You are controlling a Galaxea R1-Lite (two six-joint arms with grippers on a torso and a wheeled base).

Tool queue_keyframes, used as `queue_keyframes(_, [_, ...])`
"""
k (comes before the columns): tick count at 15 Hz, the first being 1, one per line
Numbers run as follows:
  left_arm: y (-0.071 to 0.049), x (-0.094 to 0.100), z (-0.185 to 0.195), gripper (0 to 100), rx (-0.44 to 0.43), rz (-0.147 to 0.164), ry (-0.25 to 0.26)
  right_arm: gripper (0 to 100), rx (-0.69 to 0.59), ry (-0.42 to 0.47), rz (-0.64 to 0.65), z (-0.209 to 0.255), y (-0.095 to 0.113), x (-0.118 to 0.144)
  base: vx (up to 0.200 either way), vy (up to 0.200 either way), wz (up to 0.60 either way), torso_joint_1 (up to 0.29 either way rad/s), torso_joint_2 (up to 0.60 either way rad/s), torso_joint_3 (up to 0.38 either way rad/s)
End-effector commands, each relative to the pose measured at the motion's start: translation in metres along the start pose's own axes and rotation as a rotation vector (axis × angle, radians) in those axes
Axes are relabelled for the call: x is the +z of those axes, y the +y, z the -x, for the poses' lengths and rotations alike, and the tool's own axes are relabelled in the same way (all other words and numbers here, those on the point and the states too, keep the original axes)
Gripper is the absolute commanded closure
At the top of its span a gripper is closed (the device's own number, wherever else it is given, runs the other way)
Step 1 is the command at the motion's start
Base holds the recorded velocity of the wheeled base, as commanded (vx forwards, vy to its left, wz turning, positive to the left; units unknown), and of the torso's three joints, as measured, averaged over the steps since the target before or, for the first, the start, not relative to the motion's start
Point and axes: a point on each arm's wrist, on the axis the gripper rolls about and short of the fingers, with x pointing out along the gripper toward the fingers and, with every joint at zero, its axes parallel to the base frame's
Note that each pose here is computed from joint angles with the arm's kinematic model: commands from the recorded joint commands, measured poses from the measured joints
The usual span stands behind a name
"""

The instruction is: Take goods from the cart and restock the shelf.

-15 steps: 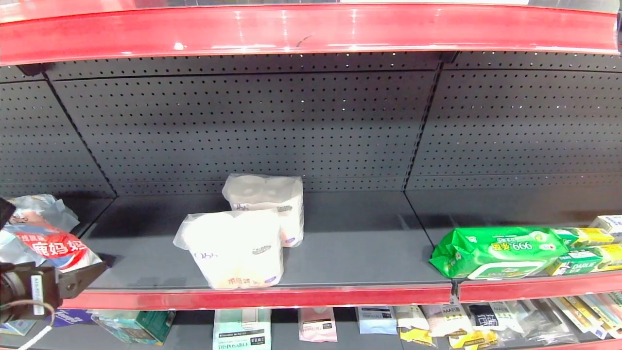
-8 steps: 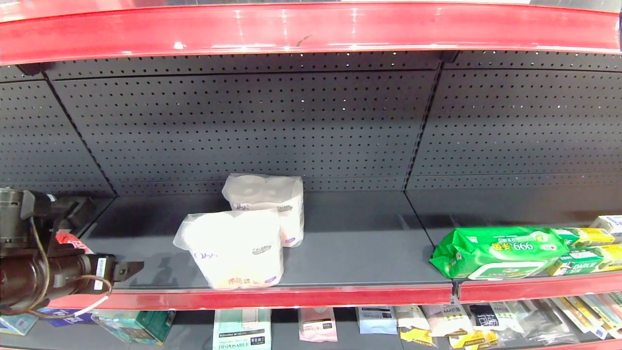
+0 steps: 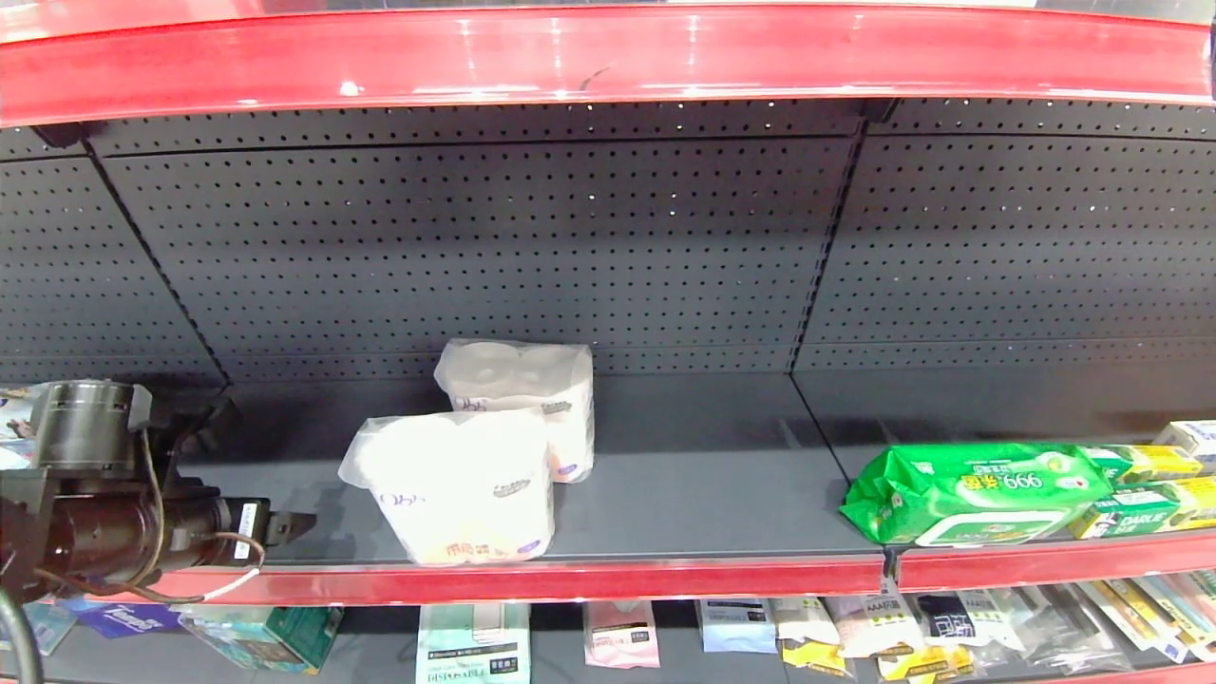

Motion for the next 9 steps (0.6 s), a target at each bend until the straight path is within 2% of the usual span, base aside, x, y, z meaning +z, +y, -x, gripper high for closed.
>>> queue_keyframes(1, [0.0,-0.003,-0.019,0,-0.008,0.0,0.028,0,0.0,0.002,0.0,0.0,0.0,0.0,0.0,0.0,0.0,0.0,0.0,0.0])
queue_keyframes(2, [-0.001,-0.001,-0.025,0,-0.023,-0.002,0.011,0,0.0,0.0,0.0,0.0,0.0,0.0,0.0,0.0,0.0,0.0,0.0,0.0])
queue_keyframes(6, [-0.002,-0.001,-0.038,0,-0.064,-0.029,0.004,0,0.0,0.002,0.0,0.0,0.0,0.0,0.0,0.0,0.0,0.0,0.0,0.0])
queue_keyframes(8, [-0.007,0.002,-0.046,0,-0.095,-0.046,-0.032,0,0.0,0.002,0.0,0.0,0.0,0.0,0.0,0.0,0.0,0.0,0.0,0.0])
queue_keyframes(9, [-0.007,0.004,-0.05,0,-0.095,-0.065,-0.044,0,0.0,0.002,0.0,0.0,0.0,0.0,0.0,0.0,0.0,0.0,0.0,0.0])
